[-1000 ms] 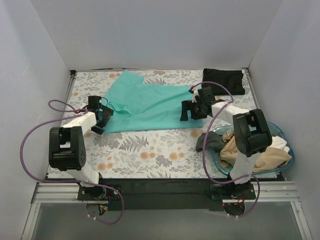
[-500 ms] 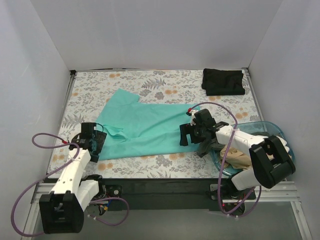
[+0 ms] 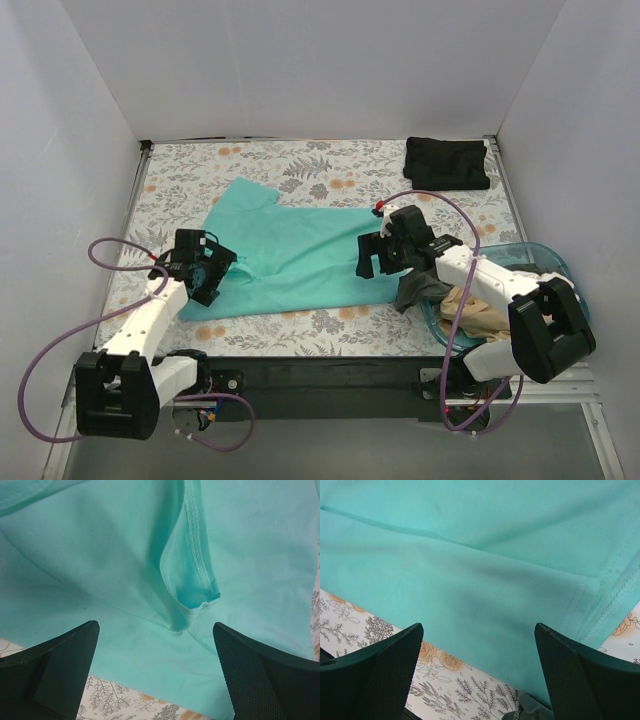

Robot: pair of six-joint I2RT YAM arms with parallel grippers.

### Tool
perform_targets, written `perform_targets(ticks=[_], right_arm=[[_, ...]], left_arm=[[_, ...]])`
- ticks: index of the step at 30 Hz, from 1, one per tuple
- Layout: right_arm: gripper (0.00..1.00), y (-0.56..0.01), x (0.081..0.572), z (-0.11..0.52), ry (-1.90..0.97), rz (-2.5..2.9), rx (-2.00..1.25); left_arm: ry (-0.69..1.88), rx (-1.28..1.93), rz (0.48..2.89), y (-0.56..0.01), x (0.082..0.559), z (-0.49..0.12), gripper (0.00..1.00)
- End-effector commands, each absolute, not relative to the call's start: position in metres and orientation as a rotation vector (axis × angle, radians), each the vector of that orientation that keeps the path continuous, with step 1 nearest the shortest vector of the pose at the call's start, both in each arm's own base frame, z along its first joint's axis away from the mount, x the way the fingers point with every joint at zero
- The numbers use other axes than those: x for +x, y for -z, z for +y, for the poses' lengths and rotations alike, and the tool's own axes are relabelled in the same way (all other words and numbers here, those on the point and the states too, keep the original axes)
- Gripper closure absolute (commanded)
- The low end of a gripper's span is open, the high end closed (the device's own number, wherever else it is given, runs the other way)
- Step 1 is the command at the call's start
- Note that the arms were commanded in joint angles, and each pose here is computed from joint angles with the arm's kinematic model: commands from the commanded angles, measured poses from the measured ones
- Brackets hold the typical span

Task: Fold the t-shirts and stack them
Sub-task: Fold the tshirt

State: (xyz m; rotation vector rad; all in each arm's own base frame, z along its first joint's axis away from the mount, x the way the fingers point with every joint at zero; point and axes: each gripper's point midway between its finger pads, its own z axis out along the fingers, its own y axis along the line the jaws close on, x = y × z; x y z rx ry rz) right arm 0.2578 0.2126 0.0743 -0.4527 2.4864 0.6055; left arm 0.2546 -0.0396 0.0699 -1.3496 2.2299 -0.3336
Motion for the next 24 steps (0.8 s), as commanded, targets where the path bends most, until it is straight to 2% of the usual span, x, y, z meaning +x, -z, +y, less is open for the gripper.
perform_targets(ticks=[1,12,24], right_arm=[[0.02,-0.087,0.268,0.217,-0.602,2.446,-0.457],[0.02,-0.090,0.273,0.211,-0.557,2.433,-0.439],[0.02,-0.083,0.276,0.207,-0.516,2.456,-0.423]], left_arm=[[0.430,-1.236,2.223,-0.084,0.278,-0.060,0.02],[0.416,-1.135,2.309,-0.069,0.329,-0.087,0.02],[0.404,-1.005,2.418,-0.056,0.350,-0.117,0.02]])
